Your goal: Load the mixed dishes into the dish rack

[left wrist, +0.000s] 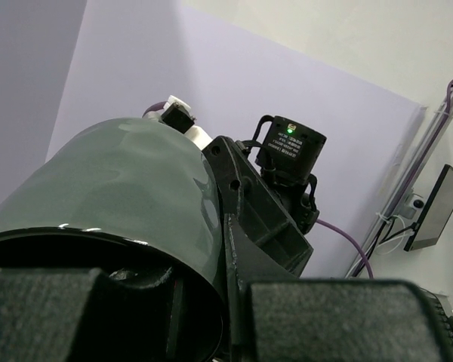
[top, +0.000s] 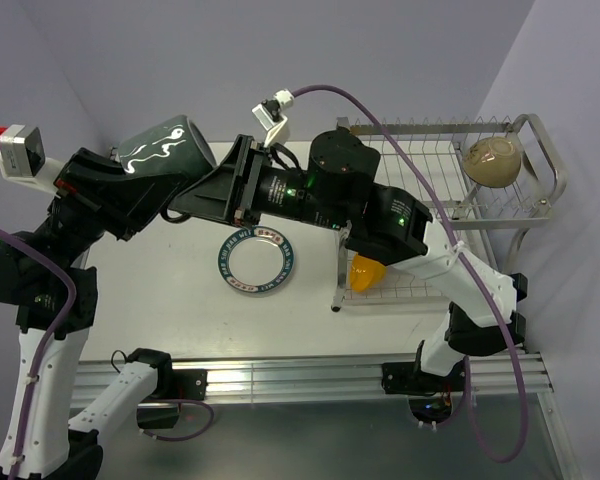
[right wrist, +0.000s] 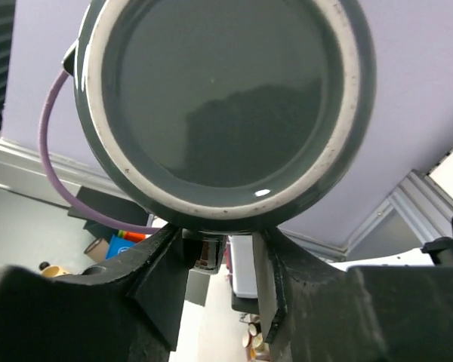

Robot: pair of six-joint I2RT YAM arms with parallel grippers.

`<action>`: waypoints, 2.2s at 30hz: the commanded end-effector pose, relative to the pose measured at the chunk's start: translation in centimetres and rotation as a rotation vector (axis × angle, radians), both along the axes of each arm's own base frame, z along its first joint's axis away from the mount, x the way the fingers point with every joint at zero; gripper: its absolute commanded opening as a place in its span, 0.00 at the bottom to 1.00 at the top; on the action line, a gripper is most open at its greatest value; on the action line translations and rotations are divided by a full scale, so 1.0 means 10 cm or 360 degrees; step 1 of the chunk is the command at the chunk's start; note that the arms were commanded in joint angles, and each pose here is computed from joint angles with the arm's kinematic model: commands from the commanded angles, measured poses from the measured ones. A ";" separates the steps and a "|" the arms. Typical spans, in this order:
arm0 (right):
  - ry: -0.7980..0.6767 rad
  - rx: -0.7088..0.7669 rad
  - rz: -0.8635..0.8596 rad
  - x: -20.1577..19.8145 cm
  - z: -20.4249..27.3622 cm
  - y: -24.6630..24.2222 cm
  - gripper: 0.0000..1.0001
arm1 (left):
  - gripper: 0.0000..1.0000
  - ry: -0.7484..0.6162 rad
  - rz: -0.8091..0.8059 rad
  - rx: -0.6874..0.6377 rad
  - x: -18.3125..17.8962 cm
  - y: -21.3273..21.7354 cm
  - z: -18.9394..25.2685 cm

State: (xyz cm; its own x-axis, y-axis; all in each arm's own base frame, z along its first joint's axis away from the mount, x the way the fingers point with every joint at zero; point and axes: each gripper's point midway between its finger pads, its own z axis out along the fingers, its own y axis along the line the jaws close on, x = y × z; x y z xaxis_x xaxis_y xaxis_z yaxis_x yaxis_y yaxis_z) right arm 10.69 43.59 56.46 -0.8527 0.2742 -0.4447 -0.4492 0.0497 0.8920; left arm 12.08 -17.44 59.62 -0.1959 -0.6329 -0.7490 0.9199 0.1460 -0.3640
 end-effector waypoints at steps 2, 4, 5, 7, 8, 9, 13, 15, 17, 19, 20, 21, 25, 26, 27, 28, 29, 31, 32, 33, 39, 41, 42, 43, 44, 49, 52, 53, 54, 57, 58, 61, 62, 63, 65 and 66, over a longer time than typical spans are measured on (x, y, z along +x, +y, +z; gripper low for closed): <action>-0.0034 -0.0018 -0.0055 0.08 -0.02 0.13 0.37 | 0.00 -0.0136 -0.0031 0.0038 -0.17 -0.01 0.12; -0.0029 -0.0042 -0.0082 0.13 -0.07 0.15 0.20 | 0.00 -0.0139 -0.0042 0.0054 -0.18 -0.02 0.12; -0.0023 -0.0066 -0.0091 0.14 -0.10 0.14 0.12 | 0.00 -0.0136 -0.0043 0.0056 -0.17 -0.03 0.12; -0.0030 -0.0094 -0.0106 0.16 -0.14 0.15 0.00 | 0.00 -0.0140 -0.0047 0.0063 -0.18 -0.03 0.12; -0.0032 -0.0108 -0.0133 0.18 -0.15 0.13 0.00 | 0.00 -0.0144 -0.0052 0.0067 -0.18 -0.03 0.13; -0.0046 -0.0118 -0.0146 0.20 -0.16 0.12 0.00 | 0.00 -0.0142 -0.0057 0.0071 -0.18 -0.04 0.13; -0.0093 -0.0138 -0.0246 0.28 -0.14 0.00 0.00 | 0.01 -0.0129 -0.0056 0.0064 -0.16 -0.04 0.13; -0.0116 -0.0138 -0.0292 0.31 -0.12 -0.07 0.00 | 0.23 -0.0101 -0.0038 0.0066 -0.13 -0.03 0.10; -0.0138 -0.0108 -0.0309 0.30 -0.09 -0.14 0.00 | 0.42 -0.0083 -0.0019 0.0061 -0.11 -0.02 0.08; -0.0157 -0.0098 -0.0319 0.30 -0.07 -0.17 0.00 | 0.64 -0.0065 -0.0020 0.0061 -0.08 -0.03 0.06; -0.0161 -0.0102 -0.0329 0.30 -0.07 -0.20 0.00 | 0.77 -0.0060 -0.0028 0.0062 -0.08 -0.03 0.06; -0.0167 -0.0107 -0.0329 0.30 -0.07 -0.20 0.00 | 0.88 -0.0061 -0.0030 0.0059 -0.08 -0.03 0.07; -0.0173 -0.0108 -0.0337 0.30 -0.11 -0.24 0.00 | 0.99 -0.0065 -0.0053 0.0071 -0.08 -0.05 0.07; -0.0185 -0.0080 -0.0346 0.30 -0.07 -0.26 0.00 | 0.99 -0.0066 -0.0042 0.0077 -0.07 -0.05 0.07; -0.0195 -0.0076 -0.0357 0.31 -0.06 -0.28 0.00 | 0.99 -0.0026 -0.0022 0.0082 -0.02 -0.05 0.05; -0.0209 -0.0063 -0.0377 0.31 -0.03 -0.33 0.00 | 0.99 -0.0038 0.0010 0.0097 -0.01 -0.04 0.03; -0.0230 -0.0062 -0.0391 0.32 -0.02 -0.37 0.00 | 0.99 -0.0025 0.0030 0.0102 0.01 -0.03 0.01; -0.0260 -0.0034 -0.0411 0.32 0.04 -0.45 0.00 | 0.99 0.0102 0.0123 0.0093 0.17 0.01 -0.11; -0.0280 -0.0030 -0.0426 0.33 0.07 -0.49 0.00 | 0.99 0.0138 0.0198 0.0096 0.25 0.04 -0.17; -0.0286 -0.0025 -0.0430 0.32 0.09 -0.52 0.00 | 0.99 0.0200 0.0259 0.0088 0.33 0.07 -0.22; -0.0340 -0.0079 -0.0527 0.38 0.06 -0.72 0.00 | 0.99 0.0534 0.0643 -0.0103 0.66 0.43 -0.55; -0.0355 -0.0080 -0.0556 0.41 0.05 -0.82 0.00 | 0.99 0.0567 0.0669 -0.0144 0.70 0.46 -0.61; -0.0365 -0.0071 -0.0581 0.42 0.07 -0.89 0.00 | 0.99 0.0610 0.0699 -0.0140 0.73 0.49 -0.65; -0.0376 -0.0076 -0.0597 0.42 0.08 -0.92 0.00 | 0.99 0.0670 0.0729 -0.0135 0.80 0.50 -0.70; -0.0402 -0.0100 -0.0619 0.44 0.08 -0.97 0.00 | 0.99 0.0740 0.0786 -0.0136 0.86 0.55 -0.77; -0.0490 -0.0117 -0.0756 0.50 0.17 -1.28 0.00 | 0.99 0.1146 0.1147 -0.0112 1.11 0.88 -1.30; -0.0542 -0.0139 -0.0836 0.53 0.22 -1.49 0.00 | 0.99 0.1427 0.1231 -0.0004 1.27 0.90 -1.74; -0.0567 -0.0166 -0.0893 0.57 0.22 -1.57 0.00 | 0.99 0.1506 0.1243 0.0034 1.31 0.89 -1.87; -0.0578 -0.0181 -0.0918 0.59 0.22 -1.63 0.00 | 0.99 0.1582 0.1238 0.0077 1.35 0.87 -2.00; -0.0633 -0.0207 -0.1001 0.63 0.25 -1.88 0.00 | 0.97 0.1787 0.1136 0.0237 1.47 0.69 -2.45; -0.0633 -0.0225 -0.1033 0.64 0.25 -1.95 0.00 | 0.96 0.1815 0.1047 0.0252 1.48 0.59 -2.51; -0.0672 -0.0241 -0.1095 0.68 0.30 -2.12 0.00 | 0.95 0.1827 0.0966 0.0226 1.55 0.50 -2.63; -0.0688 -0.0250 -0.1118 0.68 0.31 -2.17 0.00 | 0.95 0.1845 0.0955 0.0237 1.56 0.48 -2.67; -0.0692 -0.0245 -0.1138 0.68 0.32 -2.24 0.00 | 0.94 0.1868 0.0948 0.0255 1.57 0.47 -2.73; -0.0705 -0.0268 -0.1181 0.74 0.30 -2.33 0.00 | 0.92 0.1924 0.0910 0.0325 1.63 0.41 -2.86; -0.0720 -0.0260 -0.1192 0.72 0.32 -2.39 0.00 | 0.92 0.1952 0.0890 0.0364 1.62 0.37 -2.90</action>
State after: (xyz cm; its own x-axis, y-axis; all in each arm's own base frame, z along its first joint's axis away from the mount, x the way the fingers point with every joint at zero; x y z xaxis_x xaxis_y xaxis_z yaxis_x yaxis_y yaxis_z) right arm 18.10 22.65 56.55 -0.3134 0.5356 -0.7841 -0.5276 0.5884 0.6128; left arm 28.28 -12.36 29.36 -0.5230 -0.7591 -0.3876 -0.2348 0.5655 -0.7906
